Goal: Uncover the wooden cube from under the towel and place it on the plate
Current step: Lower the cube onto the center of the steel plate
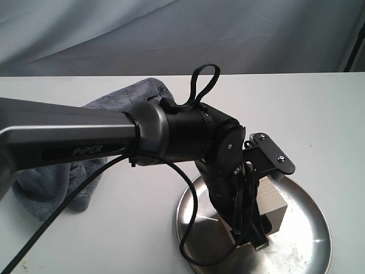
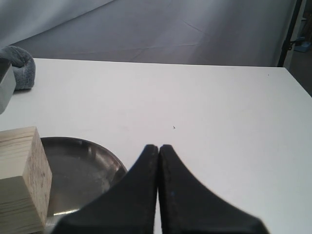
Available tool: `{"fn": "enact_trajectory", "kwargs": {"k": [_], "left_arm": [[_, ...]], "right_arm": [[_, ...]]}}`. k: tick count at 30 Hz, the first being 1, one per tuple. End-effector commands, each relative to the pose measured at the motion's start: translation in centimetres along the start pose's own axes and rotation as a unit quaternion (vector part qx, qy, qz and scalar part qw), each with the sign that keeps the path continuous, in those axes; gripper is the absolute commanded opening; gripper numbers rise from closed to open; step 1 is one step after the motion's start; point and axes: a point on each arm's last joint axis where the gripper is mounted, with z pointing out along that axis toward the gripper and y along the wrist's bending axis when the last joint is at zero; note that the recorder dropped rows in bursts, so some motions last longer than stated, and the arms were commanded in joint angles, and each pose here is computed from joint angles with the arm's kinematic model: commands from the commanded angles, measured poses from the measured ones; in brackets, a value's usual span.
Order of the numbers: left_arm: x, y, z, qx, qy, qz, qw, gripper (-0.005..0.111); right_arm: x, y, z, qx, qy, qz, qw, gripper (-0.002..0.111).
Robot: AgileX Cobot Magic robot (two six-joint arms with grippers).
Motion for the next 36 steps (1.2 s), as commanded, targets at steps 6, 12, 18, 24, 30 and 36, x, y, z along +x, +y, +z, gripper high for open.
{"fn": "enact_trajectory", "kwargs": {"k": [6, 12, 18, 24, 30, 36], "left_arm": [[-0.38, -0.21, -0.63, 0.000, -0.016, 0.003, 1.000, 0.052], [-0.38, -0.21, -0.63, 0.000, -0.016, 0.003, 1.000, 0.060], [-0.38, -0.21, -0.63, 0.000, -0.016, 0.003, 1.000, 0.067], [-0.38, -0.21, -0.63, 0.000, -0.016, 0.003, 1.000, 0.079], [-0.33, -0.24, -0.63, 0.001, -0.013, 0.002, 1.000, 0.080], [-0.36, -0.24, -0.71, 0.001, -0.015, 0.002, 1.000, 0.080]], "right_arm": [[0.01, 0.01, 0.01, -0.001, -0.005, 0.000, 1.000, 0.000], [0.01, 0.01, 0.01, -0.001, -0.005, 0.000, 1.000, 0.000], [0.01, 0.01, 0.01, -0.001, -0.005, 0.000, 1.000, 0.000], [0.01, 0.01, 0.01, -0.001, -0.005, 0.000, 1.000, 0.000], [0.01, 0.01, 0.01, -0.001, -0.005, 0.000, 1.000, 0.000], [0.01, 0.01, 0.01, -0.001, -0.005, 0.000, 1.000, 0.000]]}}
